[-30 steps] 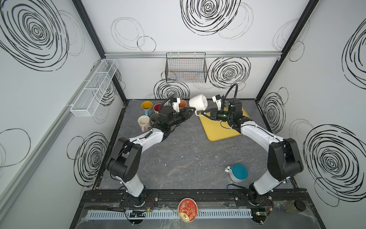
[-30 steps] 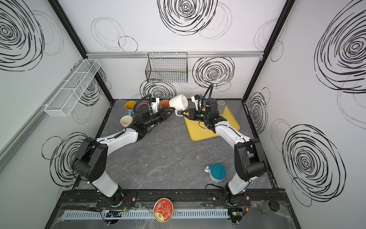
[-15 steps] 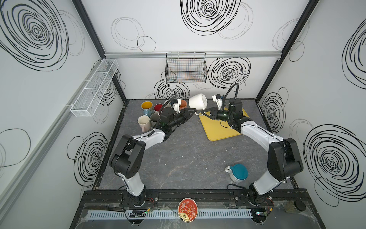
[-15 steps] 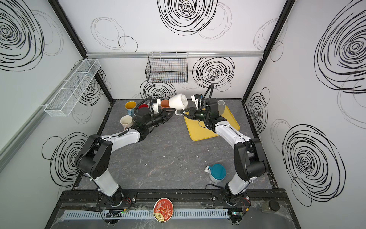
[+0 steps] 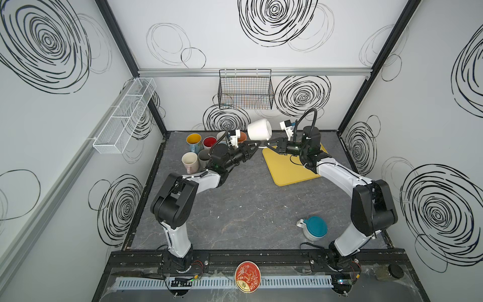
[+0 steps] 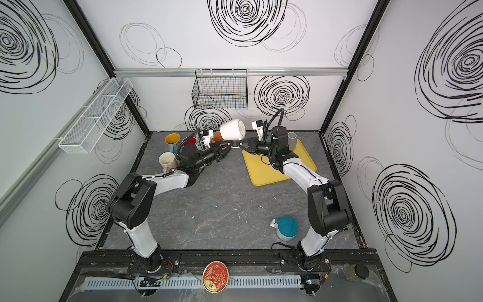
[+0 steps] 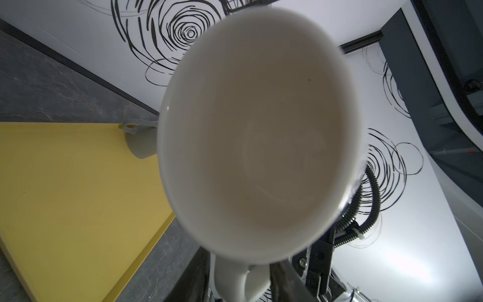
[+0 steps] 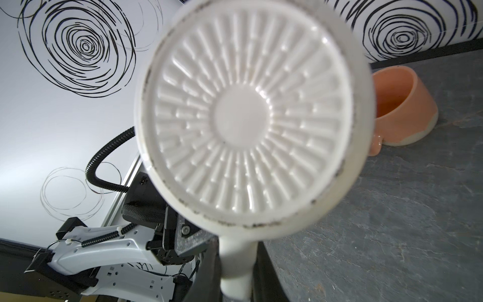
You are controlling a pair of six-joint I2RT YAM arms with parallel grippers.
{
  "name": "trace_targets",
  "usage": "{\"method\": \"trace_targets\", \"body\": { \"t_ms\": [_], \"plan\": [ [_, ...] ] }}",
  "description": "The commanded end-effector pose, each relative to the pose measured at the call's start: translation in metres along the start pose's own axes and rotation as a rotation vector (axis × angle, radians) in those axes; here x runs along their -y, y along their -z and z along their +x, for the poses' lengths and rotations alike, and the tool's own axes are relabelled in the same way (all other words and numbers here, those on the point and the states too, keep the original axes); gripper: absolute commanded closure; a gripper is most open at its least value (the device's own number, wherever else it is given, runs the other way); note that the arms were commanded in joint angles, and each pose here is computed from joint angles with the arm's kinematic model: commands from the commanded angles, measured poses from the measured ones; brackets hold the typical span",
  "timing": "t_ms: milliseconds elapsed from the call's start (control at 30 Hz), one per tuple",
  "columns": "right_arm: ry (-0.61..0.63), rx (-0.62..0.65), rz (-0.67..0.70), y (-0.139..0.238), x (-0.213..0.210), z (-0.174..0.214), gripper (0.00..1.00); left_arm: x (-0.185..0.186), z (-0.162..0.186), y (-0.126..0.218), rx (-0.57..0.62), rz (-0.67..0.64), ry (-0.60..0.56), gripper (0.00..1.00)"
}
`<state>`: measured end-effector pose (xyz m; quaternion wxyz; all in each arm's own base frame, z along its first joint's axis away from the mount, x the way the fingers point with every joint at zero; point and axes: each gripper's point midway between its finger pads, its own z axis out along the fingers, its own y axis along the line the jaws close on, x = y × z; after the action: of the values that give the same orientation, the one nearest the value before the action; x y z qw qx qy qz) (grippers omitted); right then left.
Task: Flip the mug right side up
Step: 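Tilt the white ribbed mug toward the left gripper while it grasps the handle, then rotate the white ribbed mug upright with the left gripper while the right releases, then set the white ribbed mug down beside the mug cluster with the left gripper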
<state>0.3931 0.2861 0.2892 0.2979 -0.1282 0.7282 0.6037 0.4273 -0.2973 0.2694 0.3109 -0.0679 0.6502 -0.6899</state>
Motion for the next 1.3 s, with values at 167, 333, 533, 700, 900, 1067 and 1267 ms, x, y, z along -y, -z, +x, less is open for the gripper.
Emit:
{"method": "trace_targets", "body": {
  "t_ms": [167, 333, 533, 700, 900, 1067, 1267],
  "plan": [
    [0.117, 0.018, -0.166, -0.001, -0.047, -0.021, 1.0, 0.059, 0.001, -0.001, -0.042, 0.231, -0.04, 0.65],
    [0.103, 0.012, -0.154, -0.002, -0.041, -0.02, 1.0, 0.063, -0.002, 0.004, -0.029, 0.249, -0.038, 0.81],
    [0.044, 0.001, -0.084, -0.004, -0.019, -0.02, 0.88, 0.07, -0.008, 0.013, -0.006, 0.301, -0.029, 1.0],
    [0.027, 0.015, -0.026, 0.0, -0.007, -0.021, 0.65, 0.065, -0.01, 0.016, 0.012, 0.282, -0.029, 1.0],
    [-0.039, 0.063, 0.162, 0.015, 0.029, -0.026, 0.47, 0.017, 0.0, 0.009, 0.022, 0.06, -0.024, 1.0],
    [-0.121, 0.095, 0.284, 0.033, 0.061, -0.022, 0.47, -0.031, 0.02, 0.005, 0.009, -0.125, -0.03, 1.0],
    [-0.192, 0.078, 0.367, 0.042, 0.085, -0.011, 0.47, -0.058, 0.037, 0.001, -0.008, -0.148, 0.021, 1.0]
  ]
}}
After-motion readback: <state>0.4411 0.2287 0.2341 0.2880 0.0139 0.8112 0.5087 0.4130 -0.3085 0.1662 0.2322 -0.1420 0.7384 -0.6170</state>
